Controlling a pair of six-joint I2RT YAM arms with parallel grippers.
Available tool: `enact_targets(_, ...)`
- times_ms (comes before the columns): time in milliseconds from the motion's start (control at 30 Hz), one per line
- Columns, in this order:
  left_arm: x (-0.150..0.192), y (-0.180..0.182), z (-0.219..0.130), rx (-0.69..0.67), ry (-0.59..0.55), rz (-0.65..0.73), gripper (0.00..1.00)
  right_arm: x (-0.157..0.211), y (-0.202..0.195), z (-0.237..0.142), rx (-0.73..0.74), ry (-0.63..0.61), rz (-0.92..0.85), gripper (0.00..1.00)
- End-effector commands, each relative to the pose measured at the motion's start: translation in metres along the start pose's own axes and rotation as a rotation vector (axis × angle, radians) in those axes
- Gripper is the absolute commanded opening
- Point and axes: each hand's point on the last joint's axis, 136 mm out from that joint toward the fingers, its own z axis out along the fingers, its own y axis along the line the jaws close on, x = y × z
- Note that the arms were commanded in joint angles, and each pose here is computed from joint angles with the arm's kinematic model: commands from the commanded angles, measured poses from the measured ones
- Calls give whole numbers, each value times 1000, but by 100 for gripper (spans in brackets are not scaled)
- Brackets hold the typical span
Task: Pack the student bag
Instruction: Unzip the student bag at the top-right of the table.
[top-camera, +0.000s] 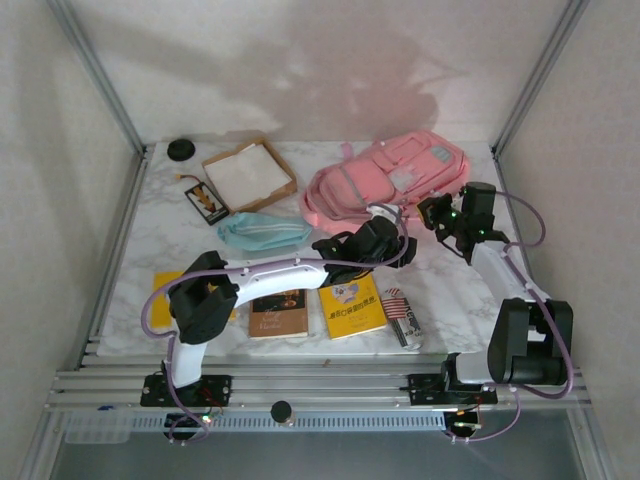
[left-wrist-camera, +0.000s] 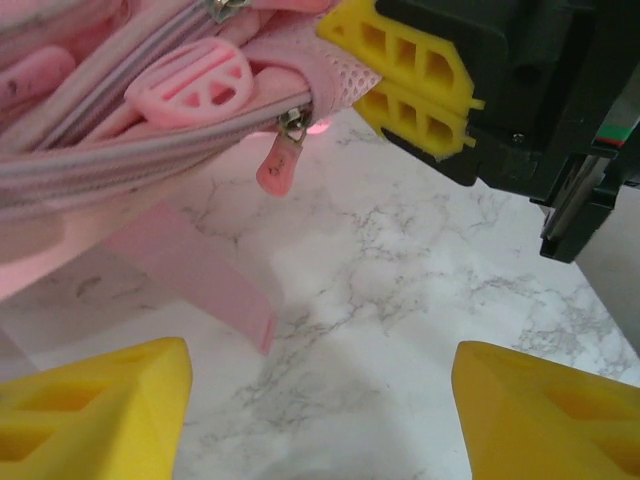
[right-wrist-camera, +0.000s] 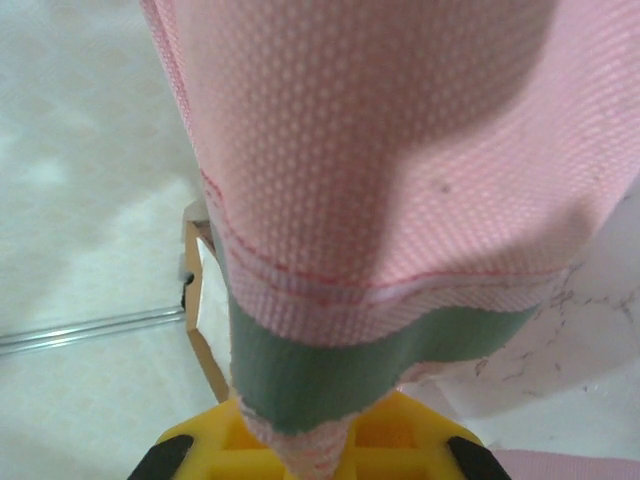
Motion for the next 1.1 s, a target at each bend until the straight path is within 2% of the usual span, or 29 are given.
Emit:
enact_targets(0,-13,-2,5,-31,-47,130,66,1,60,-21,-144,4,4,0)
enact_targets(167,-18,-3,14,-24,-65,183,65,5,86,-33,-183,18,31,0)
enact_targets(300,-35,7,23,-87,-109,176,59,5,99,-42,-198,10,32,0)
enact_targets(533,-71,19,21,-157,-255,96,49,8,99,-42,-211,22,55,0)
enact_targets(667,-80,12,24,-106,-288,110,44,15,101,-40,-216,34,50,0)
enact_targets(733,-81,12,29,-96,-293,116,38,15,100,-41,-218,28,50,0)
enact_targets(867,-87,12,27,-87,-323,121,31,17,96,-40,-213,21,41,0)
enact_targets(1067,-81,32,27,-117,-324,116,7,17,91,-38,-212,16,29,0)
